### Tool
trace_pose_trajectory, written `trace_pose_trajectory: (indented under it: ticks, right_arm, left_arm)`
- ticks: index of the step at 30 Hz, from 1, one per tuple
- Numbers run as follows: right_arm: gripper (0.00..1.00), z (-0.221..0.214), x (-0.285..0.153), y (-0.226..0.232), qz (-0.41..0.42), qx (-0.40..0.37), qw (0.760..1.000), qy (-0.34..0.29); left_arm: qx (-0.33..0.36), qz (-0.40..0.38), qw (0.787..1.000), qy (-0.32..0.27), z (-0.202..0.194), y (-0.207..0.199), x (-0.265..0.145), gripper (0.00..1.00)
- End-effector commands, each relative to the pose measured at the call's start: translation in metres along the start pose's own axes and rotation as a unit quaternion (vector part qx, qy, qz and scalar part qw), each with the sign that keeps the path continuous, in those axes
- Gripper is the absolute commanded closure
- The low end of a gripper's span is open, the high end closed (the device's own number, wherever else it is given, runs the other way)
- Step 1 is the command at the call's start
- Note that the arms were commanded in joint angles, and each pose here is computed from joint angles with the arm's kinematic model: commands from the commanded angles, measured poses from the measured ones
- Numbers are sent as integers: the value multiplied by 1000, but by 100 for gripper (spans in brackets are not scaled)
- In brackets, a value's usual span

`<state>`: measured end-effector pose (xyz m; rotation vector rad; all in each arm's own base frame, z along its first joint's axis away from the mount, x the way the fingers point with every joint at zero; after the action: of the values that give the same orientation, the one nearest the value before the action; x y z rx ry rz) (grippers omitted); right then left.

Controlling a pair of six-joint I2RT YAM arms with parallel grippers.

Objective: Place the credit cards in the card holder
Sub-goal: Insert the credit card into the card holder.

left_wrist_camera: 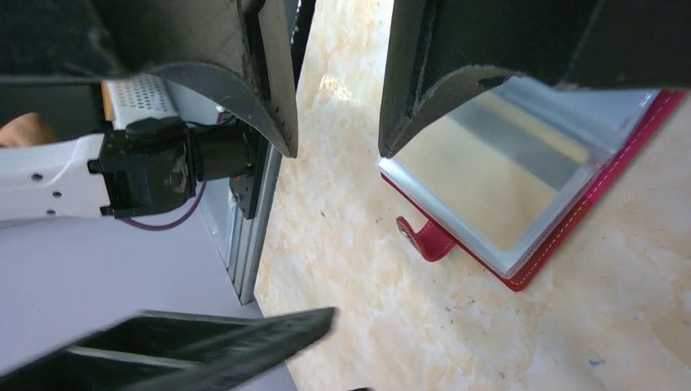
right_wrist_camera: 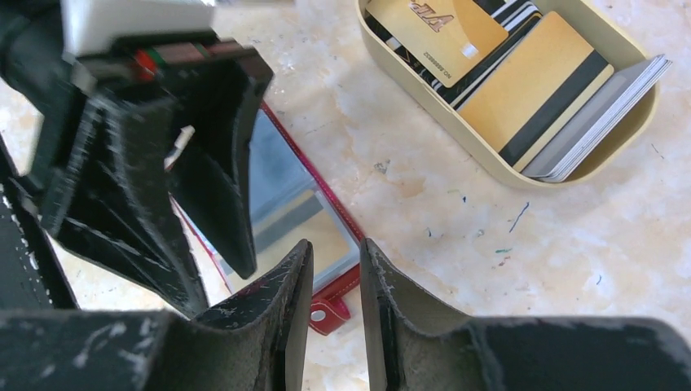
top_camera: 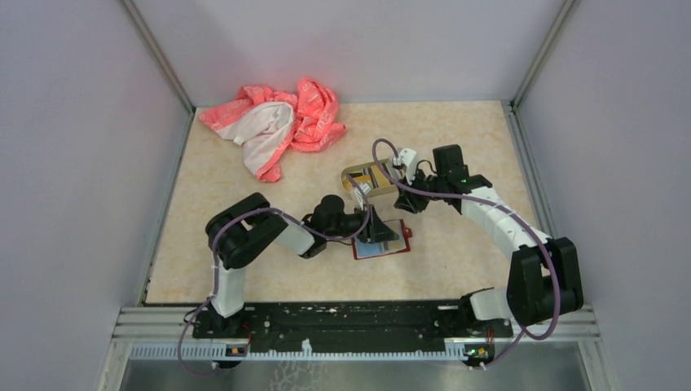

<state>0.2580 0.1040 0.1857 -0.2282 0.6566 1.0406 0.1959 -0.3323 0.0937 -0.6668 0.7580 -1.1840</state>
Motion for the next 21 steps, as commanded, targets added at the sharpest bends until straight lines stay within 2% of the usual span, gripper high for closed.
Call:
trace_pose_trajectory:
  ticks: [1, 8, 16, 21]
  right_arm:
    - [73, 13, -8, 3, 11, -25, 999, -43]
    - [73, 14, -9, 6, 22, -43, 997, -58]
    - [72, 15, -11, 6, 19, -48, 997, -60]
    - [71, 16, -11, 3, 4, -38, 997, -63]
  left_arm:
    - [74, -6, 997, -37, 16, -24, -19, 52]
    - [147, 64, 984, -73, 16, -30, -57, 52]
    - [184, 175, 960, -118, 25, -31, -94, 50]
    - [191, 224, 943, -154, 29, -30, -115, 40]
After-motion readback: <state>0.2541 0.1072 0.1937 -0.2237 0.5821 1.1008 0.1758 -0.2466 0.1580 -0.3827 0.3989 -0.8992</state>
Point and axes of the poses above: each gripper's point midway between its finger pads, its own x axis out along the fingers, its own y axis along the line the jaws close on, z = x × y, the point moved 10 cm from there along -x, back along the fingers, and after that the axes turned 3 degrees about x, right-handed, at the moved point
